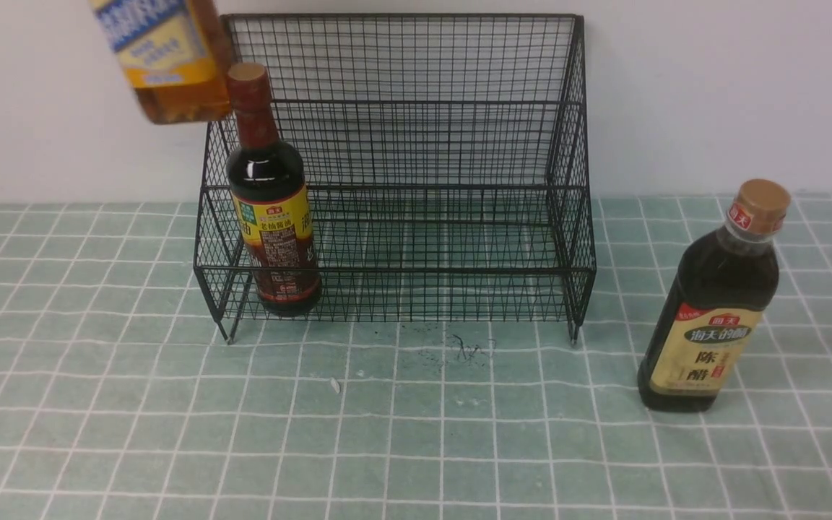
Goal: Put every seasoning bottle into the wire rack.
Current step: Use the left arm to put the condiment bottle back on the shelf
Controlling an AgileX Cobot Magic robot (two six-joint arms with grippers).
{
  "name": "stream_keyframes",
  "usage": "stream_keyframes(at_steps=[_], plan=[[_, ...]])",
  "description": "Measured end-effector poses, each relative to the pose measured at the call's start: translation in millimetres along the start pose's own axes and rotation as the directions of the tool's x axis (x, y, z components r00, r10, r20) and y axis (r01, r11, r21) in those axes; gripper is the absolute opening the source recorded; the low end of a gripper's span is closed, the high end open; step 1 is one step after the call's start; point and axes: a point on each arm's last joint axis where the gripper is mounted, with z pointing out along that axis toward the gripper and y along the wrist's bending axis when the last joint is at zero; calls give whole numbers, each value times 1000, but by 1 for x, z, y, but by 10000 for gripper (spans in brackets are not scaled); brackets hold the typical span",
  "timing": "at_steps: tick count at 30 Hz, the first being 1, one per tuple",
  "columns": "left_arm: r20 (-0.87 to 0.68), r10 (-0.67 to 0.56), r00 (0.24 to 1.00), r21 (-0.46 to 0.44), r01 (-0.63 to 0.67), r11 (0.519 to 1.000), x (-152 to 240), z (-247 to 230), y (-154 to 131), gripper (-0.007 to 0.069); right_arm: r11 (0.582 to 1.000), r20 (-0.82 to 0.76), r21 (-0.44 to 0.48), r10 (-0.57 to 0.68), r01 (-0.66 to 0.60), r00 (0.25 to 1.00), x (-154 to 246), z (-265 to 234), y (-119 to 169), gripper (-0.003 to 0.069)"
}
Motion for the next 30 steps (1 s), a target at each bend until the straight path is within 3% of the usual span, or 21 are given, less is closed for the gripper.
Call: stream_keyframes(at_steps=[7,13,21,30], plan=[[-49,4,999,15,-3,1000,30,20,-10,302,1000,0,0,0,0,1000,0,0,0,-15],[-63,-5,998,35,7,999,32,21,-14,302,1000,0,0,-1,1,1000,0,0,0,-15],[-200,9,980,106,13,994,62,31,-18,302,1000,0,0,-1,1,1000,0,0,0,-15],[-206,10,979,106,13,994,65,33,-18,302,1000,0,0,-1,1,1000,0,0,0,-15]])
